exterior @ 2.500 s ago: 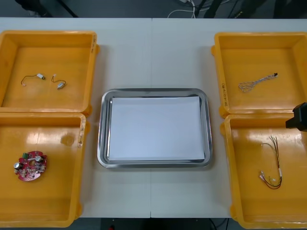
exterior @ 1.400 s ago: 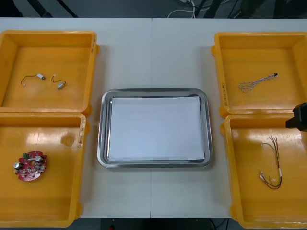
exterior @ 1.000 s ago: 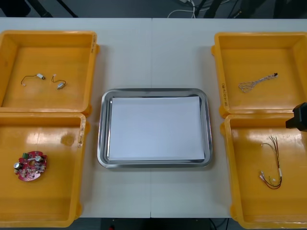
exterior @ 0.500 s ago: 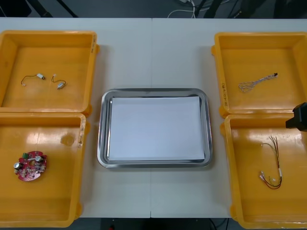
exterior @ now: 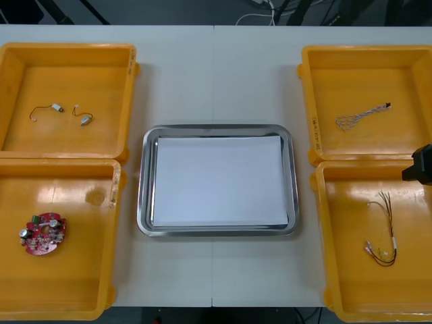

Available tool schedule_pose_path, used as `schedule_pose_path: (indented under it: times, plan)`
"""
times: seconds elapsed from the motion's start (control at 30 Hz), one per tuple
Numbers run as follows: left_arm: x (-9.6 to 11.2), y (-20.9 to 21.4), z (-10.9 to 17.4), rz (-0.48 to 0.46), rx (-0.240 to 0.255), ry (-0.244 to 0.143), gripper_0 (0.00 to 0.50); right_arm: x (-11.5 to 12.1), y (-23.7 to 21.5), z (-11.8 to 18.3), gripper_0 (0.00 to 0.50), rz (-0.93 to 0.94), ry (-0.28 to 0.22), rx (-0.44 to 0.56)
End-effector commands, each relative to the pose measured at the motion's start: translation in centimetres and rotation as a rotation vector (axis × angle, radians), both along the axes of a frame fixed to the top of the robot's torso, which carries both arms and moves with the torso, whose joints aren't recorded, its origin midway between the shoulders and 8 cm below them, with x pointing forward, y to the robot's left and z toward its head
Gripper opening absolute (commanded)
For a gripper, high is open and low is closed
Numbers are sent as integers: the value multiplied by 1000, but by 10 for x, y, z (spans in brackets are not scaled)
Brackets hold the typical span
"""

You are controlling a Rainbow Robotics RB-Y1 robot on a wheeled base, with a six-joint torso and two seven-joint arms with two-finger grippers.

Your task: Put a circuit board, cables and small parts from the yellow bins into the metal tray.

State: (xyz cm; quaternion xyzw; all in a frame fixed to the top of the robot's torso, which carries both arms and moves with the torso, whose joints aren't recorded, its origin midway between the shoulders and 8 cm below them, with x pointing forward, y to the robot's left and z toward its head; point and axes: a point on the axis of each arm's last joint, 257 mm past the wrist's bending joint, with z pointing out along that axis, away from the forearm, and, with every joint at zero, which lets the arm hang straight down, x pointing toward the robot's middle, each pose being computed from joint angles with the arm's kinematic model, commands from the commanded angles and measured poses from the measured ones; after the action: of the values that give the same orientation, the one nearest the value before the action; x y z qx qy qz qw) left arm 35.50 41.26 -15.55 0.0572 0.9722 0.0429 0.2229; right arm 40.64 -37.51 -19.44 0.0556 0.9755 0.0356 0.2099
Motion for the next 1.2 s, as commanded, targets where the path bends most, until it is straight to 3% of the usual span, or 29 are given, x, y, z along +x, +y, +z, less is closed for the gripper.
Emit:
schedule_pose_path:
  times: [0.03, 1.2]
  plan:
    - [-3, 11, 8, -12, 41, -16, 500, 3, 2, 12, 500, 8, -43, 8]
    - [-3, 11, 8, -12, 41, -16, 500, 3, 2, 12, 500, 8, -43, 8]
